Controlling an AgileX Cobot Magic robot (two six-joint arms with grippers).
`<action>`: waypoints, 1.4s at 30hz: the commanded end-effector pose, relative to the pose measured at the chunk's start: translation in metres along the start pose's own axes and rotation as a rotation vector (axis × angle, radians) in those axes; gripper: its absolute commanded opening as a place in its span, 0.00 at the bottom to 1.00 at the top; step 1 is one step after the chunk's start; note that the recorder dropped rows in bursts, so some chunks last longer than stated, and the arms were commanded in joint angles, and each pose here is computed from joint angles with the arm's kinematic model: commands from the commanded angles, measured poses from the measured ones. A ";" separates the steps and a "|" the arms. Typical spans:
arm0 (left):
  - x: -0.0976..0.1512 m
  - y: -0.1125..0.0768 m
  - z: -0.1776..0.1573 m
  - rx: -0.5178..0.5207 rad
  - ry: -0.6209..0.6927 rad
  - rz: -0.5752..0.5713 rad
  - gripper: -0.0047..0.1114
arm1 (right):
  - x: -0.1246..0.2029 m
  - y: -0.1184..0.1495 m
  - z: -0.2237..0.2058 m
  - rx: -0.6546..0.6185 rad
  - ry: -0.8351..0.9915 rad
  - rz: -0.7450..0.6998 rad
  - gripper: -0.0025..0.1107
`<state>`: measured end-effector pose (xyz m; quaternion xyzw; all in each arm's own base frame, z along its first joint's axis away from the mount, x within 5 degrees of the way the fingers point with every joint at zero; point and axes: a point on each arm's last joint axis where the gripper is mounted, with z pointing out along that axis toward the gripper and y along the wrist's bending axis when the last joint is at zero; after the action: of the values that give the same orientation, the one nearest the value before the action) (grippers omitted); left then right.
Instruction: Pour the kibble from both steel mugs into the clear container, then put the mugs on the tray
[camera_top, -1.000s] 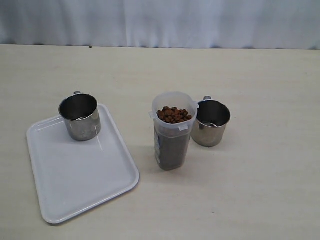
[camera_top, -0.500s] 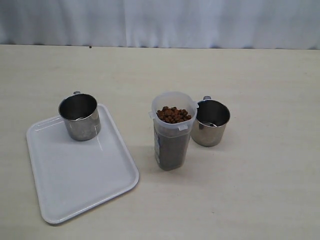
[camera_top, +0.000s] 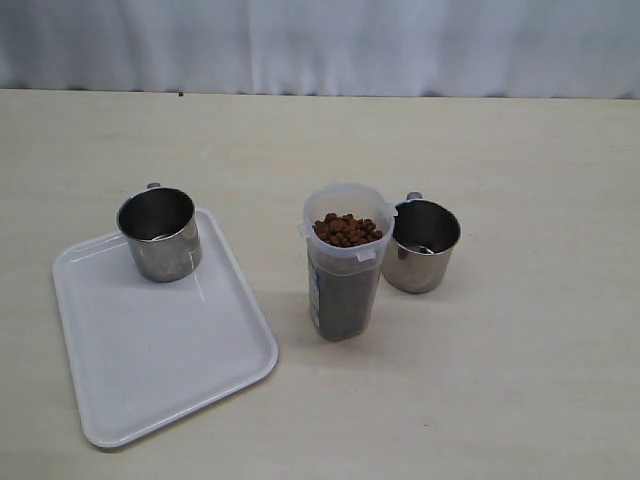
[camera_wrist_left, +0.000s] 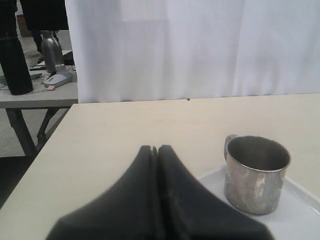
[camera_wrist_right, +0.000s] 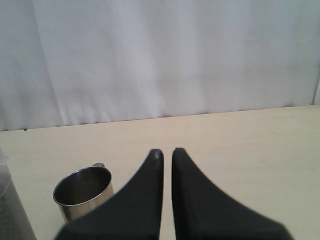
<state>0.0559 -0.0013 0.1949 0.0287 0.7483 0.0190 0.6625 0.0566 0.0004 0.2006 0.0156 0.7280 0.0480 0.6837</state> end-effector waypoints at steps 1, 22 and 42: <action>0.000 -0.001 0.000 0.009 -0.007 0.004 0.04 | 0.001 0.000 0.000 -0.004 0.001 0.000 0.06; 0.000 -0.002 0.000 0.034 -0.014 0.007 0.04 | -0.037 0.023 -0.011 -0.256 -0.436 -0.044 0.06; 0.000 -0.002 0.000 0.034 -0.014 0.007 0.04 | 0.040 0.045 0.100 -0.476 0.184 -0.219 0.99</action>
<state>0.0559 -0.0028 0.1949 0.0402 0.7478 0.0113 0.6626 0.1386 0.0464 0.1667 -0.1833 0.7720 0.1400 0.5923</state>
